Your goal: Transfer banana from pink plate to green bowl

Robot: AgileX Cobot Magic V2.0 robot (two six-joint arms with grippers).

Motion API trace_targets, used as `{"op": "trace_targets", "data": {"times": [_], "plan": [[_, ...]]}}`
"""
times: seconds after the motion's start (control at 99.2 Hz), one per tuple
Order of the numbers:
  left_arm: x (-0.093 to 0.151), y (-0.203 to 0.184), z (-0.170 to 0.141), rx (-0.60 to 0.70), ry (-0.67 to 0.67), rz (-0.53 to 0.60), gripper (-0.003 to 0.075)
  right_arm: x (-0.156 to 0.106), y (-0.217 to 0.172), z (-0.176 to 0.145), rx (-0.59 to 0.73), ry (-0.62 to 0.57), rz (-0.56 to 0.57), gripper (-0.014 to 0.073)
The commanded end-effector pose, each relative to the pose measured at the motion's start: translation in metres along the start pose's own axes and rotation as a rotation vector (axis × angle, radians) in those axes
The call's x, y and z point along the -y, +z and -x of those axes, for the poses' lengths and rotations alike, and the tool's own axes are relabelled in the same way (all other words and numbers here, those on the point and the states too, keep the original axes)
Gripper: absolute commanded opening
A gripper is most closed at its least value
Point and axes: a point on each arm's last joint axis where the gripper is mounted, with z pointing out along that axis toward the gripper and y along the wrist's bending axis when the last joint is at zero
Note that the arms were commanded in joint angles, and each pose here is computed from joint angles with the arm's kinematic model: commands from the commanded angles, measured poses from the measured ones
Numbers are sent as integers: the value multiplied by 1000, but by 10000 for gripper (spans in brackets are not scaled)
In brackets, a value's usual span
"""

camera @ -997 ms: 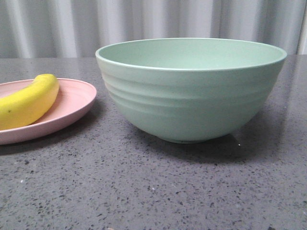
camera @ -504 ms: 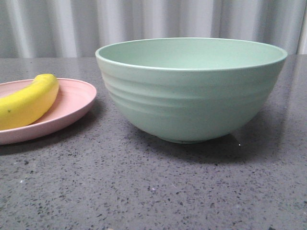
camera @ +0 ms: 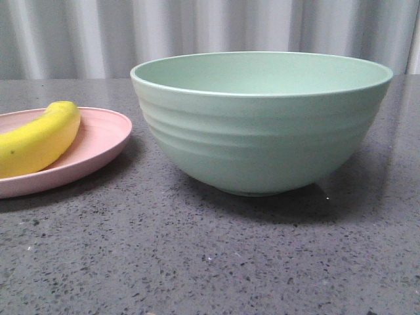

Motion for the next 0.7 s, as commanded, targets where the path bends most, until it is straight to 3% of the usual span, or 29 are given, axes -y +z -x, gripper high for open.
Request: {"op": "trace_targets", "data": {"times": [0.0,0.05,0.06,0.403,0.685], "plan": [[1,4,19,108,-8,-6,194,-2,-1,18,103,5,6,-55],[1,6,20,113,-8,-5,315,-2,-1,18,104,35,15,-55],[4,22,24,110,-19,-29,458,-4,-1,19,105,104,36,-55],[38,53,43,-246,24,-209,458,-4,-1,18,100,104,35,-55],[71,75,37,-595,157,-339,458,-4,-1,18,100,104,35,-55]]}}
